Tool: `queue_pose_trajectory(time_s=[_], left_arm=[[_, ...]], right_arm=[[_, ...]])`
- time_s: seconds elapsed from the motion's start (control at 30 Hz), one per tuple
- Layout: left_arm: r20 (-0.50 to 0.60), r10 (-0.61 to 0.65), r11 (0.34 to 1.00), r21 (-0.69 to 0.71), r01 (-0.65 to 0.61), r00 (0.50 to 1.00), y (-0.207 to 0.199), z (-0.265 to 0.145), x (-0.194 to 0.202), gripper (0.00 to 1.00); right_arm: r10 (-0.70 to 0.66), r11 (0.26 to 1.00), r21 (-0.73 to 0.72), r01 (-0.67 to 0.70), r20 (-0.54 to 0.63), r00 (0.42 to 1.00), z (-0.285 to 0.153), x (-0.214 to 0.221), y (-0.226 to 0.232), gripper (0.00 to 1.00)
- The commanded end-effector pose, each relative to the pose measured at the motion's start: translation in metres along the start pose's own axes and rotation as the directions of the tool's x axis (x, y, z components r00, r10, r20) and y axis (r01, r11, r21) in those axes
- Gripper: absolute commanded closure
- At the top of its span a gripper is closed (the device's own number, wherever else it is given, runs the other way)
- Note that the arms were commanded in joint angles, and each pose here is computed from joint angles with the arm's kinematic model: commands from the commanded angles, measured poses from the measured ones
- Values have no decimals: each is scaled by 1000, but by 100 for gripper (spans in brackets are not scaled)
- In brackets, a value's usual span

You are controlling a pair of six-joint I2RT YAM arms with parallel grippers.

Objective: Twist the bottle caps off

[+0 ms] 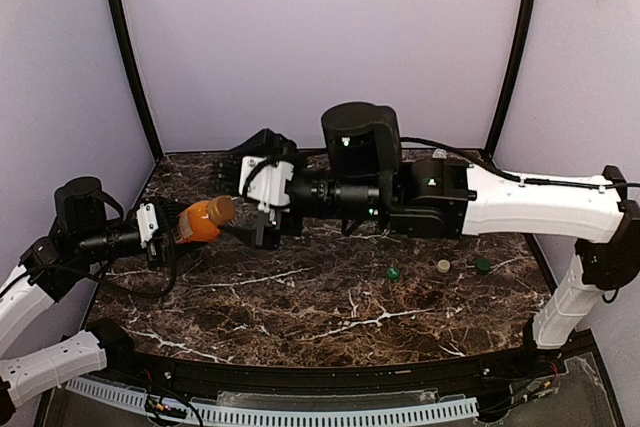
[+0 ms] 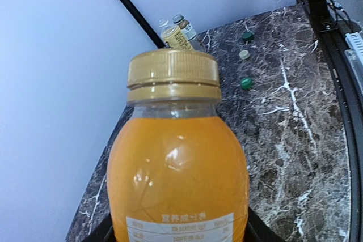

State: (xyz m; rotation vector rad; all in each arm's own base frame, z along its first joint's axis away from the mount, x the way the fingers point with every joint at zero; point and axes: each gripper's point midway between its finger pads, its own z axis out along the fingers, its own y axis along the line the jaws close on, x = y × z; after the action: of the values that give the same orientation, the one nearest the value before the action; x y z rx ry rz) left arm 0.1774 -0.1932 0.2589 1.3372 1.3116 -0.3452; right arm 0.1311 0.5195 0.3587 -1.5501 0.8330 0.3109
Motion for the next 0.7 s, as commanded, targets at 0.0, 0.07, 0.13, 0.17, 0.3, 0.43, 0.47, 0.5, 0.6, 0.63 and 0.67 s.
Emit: queue_pose_trajectory(time_s=[0.0, 0.07, 0.13, 0.17, 0.3, 0.43, 0.47, 0.5, 0.6, 0.63, 0.67], left_arm=[[-40, 112, 973, -200, -118, 993, 36, 0, 4, 82], [-89, 139, 946, -282, -159, 986, 52, -1, 11, 82], [-130, 182, 919, -330, -215, 975, 61, -3, 15, 82], [-138, 191, 913, -337, -228, 972, 63, -3, 16, 83], [-150, 224, 901, -345, -263, 963, 65, -2, 16, 82], [-153, 228, 900, -344, -268, 962, 64, -2, 18, 82], [-152, 229, 900, -343, -268, 962, 63, -2, 18, 82], [-151, 229, 901, -341, -268, 962, 63, -2, 18, 82], [-152, 230, 903, -335, -269, 961, 61, -1, 19, 82], [-149, 232, 904, -333, -269, 961, 61, -1, 19, 82], [-149, 233, 904, -332, -271, 961, 60, -1, 19, 82]], right_arm=[[718, 693, -117, -712, 22, 695, 0, 1, -44, 1], [850, 522, -133, -843, 0, 526, 9, 9, -50, 1], [929, 366, -111, -924, -18, 370, 17, 20, -56, 2], [959, 276, -108, -955, -32, 281, 22, 26, -56, 6], [994, 77, -94, -993, -75, 84, 43, 38, -54, 16], [995, 51, -49, -998, -88, 55, 56, 47, -48, 21], [994, 52, -45, -998, -89, 56, 57, 48, -47, 24], [994, 56, -43, -998, -90, 59, 58, 48, -46, 26], [994, 62, -55, -997, -89, 66, 61, 44, -47, 33], [994, 62, -56, -997, -89, 66, 62, 45, -47, 34], [994, 59, -56, -997, -93, 64, 64, 45, -46, 34]])
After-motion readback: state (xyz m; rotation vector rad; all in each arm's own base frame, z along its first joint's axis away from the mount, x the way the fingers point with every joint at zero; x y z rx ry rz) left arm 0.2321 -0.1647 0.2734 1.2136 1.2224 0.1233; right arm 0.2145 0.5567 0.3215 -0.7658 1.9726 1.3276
